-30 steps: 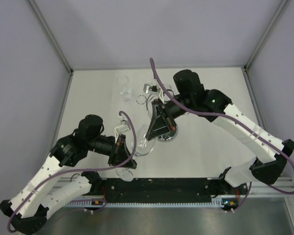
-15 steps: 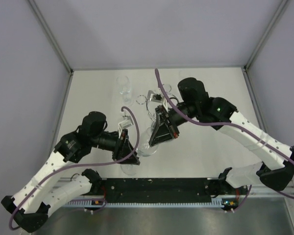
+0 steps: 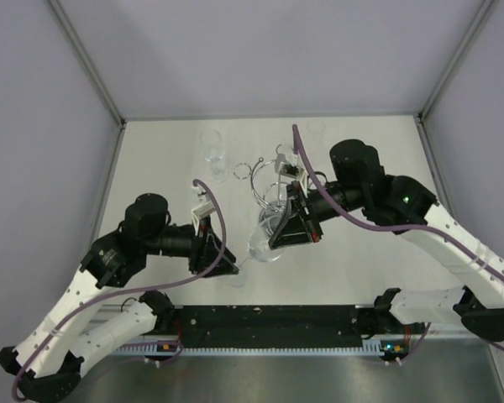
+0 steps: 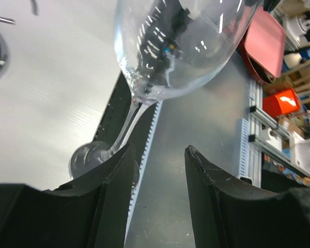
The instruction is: Take the wine glass off the wine glass rack
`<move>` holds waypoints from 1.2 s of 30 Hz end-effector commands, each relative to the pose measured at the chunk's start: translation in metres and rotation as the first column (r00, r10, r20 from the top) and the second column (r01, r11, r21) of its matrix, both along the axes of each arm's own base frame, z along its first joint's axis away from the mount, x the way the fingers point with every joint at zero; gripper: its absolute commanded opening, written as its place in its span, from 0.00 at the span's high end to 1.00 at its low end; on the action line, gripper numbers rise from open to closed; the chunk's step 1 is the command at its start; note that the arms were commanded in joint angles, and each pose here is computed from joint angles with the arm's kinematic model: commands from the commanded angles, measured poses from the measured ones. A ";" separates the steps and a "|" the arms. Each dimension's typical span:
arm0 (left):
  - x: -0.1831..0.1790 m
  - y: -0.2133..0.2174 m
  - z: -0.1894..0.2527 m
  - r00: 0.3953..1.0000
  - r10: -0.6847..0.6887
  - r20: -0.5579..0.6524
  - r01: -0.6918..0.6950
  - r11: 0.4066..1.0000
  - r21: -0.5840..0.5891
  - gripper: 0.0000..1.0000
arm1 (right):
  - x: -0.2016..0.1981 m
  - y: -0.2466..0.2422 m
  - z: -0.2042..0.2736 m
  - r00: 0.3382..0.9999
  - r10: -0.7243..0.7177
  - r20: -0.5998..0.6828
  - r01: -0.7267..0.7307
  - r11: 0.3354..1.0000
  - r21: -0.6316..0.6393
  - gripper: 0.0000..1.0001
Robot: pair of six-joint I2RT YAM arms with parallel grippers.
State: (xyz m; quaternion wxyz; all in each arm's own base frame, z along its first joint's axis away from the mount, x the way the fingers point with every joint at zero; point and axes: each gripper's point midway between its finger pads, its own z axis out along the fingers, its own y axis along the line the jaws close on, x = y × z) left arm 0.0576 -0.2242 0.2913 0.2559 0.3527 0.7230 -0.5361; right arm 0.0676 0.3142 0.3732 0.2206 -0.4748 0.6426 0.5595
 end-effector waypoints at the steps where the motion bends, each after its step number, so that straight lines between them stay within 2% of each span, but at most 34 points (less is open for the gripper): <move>1: 0.026 0.011 0.035 0.969 0.201 0.140 -0.197 0.979 -0.042 0.51 | -0.003 -0.020 0.023 0.991 -0.087 0.102 0.080 0.994 0.074 1.00; 3: 0.040 0.021 0.048 0.931 0.321 0.175 -0.315 0.947 -0.058 0.51 | -0.002 -0.025 0.027 0.986 -0.125 0.111 0.116 0.990 0.081 1.00; 7: 0.064 0.049 0.079 0.802 0.550 0.234 -0.529 0.835 -0.150 0.51 | 0.006 -0.033 0.044 0.966 -0.214 0.142 0.199 0.973 0.115 1.00; 9: 0.067 0.060 0.090 0.753 0.611 0.243 -0.579 0.791 -0.197 0.48 | 0.010 -0.036 0.058 0.955 -0.255 0.153 0.234 0.962 0.143 1.00; 11: 0.067 0.065 0.094 0.733 0.635 0.245 -0.594 0.772 -0.225 0.47 | 0.016 -0.037 0.071 0.942 -0.296 0.160 0.271 0.948 0.165 1.00; 16: 0.069 0.066 0.087 0.727 0.646 0.232 -0.609 0.763 -0.215 0.47 | 0.038 -0.038 0.102 0.897 -0.409 0.166 0.372 0.903 0.215 1.00; 24: 0.071 0.060 0.071 0.746 0.629 0.218 -0.600 0.778 -0.187 0.47 | 0.096 -0.026 0.150 0.799 -0.582 0.154 0.528 0.800 0.287 1.00; 31: 0.073 0.059 0.061 0.747 0.623 0.231 -0.601 0.782 -0.167 0.47 | 0.157 -0.012 0.184 0.696 -0.701 0.155 0.621 0.696 0.361 1.00; 36: 0.073 0.058 0.054 0.753 0.615 0.232 -0.595 0.788 -0.158 0.47 | 0.215 -0.007 0.190 0.620 -0.771 0.145 0.687 0.623 0.374 1.00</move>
